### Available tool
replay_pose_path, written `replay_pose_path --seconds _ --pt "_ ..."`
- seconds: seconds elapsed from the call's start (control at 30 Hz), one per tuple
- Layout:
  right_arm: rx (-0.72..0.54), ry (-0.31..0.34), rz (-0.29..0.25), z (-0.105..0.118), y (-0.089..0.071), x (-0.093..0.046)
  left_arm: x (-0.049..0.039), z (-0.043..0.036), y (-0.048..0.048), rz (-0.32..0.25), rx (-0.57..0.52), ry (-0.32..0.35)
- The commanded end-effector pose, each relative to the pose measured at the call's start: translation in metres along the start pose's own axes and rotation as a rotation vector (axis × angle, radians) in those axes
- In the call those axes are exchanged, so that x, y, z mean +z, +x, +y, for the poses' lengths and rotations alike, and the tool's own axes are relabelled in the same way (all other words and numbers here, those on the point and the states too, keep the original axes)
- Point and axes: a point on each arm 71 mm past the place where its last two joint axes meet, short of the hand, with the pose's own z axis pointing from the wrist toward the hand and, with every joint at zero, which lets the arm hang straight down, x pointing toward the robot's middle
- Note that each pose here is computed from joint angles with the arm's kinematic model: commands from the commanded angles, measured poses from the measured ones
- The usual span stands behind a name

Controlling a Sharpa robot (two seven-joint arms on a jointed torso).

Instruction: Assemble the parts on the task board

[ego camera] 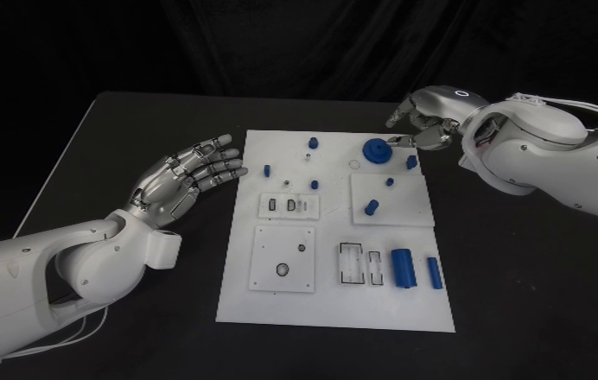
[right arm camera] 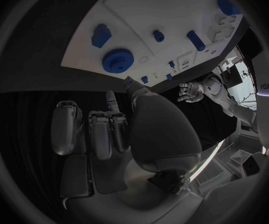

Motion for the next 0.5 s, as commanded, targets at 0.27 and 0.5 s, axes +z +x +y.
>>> replay_pose_path --seconds 0.27,0.5 --pt "-0.002 0.076 0.067 -0.0084 0.0104 -0.0009 -0.0005 -0.0148 0.0007 0.015 -0.015 0.211" --pt "-0.002 0.068 0.076 -0.0076 0.0148 0.0016 -0.0005 -0.0147 0.0007 0.016 -0.017 0.211"
